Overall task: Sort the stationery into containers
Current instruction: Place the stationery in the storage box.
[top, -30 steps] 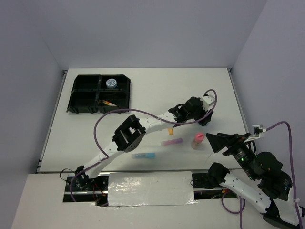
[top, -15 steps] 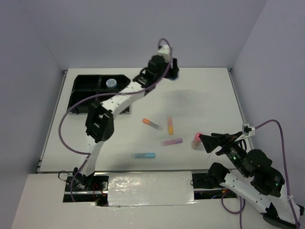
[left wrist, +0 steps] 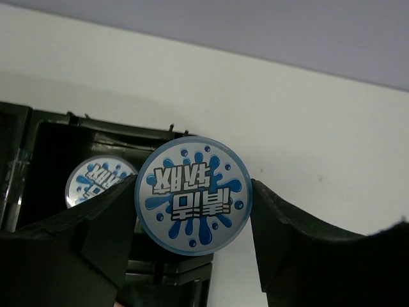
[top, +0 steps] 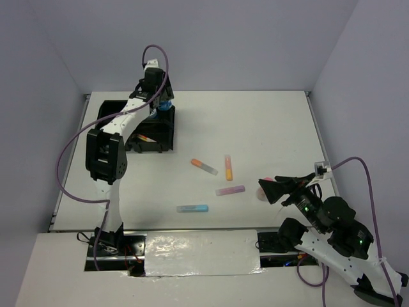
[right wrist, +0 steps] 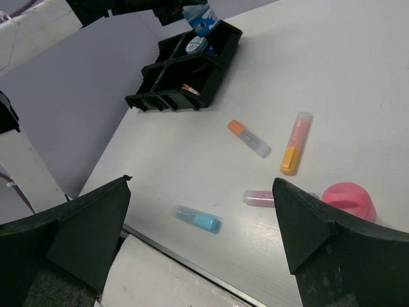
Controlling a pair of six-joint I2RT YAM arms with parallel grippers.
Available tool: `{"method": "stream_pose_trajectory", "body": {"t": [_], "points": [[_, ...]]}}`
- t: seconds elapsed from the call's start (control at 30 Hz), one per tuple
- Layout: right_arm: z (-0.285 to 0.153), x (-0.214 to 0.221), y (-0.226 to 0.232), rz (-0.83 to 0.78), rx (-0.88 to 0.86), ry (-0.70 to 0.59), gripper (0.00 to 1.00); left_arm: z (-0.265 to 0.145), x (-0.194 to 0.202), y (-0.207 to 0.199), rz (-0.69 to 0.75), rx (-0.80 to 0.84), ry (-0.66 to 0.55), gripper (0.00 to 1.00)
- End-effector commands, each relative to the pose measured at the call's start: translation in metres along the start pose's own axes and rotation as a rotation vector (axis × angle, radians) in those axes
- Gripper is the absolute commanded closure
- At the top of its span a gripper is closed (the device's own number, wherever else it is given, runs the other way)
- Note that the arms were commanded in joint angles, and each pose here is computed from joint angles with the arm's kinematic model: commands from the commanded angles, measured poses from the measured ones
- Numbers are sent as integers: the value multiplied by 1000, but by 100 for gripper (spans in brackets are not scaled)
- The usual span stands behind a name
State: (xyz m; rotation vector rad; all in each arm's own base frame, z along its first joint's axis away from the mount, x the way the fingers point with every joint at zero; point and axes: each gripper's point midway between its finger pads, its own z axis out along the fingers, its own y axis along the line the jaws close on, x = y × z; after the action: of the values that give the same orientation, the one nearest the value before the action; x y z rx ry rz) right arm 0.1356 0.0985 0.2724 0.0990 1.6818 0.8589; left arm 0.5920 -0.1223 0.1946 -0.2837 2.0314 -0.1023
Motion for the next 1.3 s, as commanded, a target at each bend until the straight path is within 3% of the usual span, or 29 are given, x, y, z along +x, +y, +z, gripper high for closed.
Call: {"method": "stream_pose_trajectory", "body": {"t": [0.0,0.5,1.03,1.17,1.27], "points": [[6,-4,9,-7,-34,-19,0,-11,-25,-15,-48,100,-60,100],[4,1,8,-6,-45,-9,0,12,20,28,-47,10,40,100],[7,6,12,-14,-61,15,0,16,23,56,-36,-92,25,100],[8,7,12,-17,-63,15,0,15,28,60,-41,-103,19,77],[7,6,14,-18,-68,18,0,11,29,61,-52,-100,15,46]]}}
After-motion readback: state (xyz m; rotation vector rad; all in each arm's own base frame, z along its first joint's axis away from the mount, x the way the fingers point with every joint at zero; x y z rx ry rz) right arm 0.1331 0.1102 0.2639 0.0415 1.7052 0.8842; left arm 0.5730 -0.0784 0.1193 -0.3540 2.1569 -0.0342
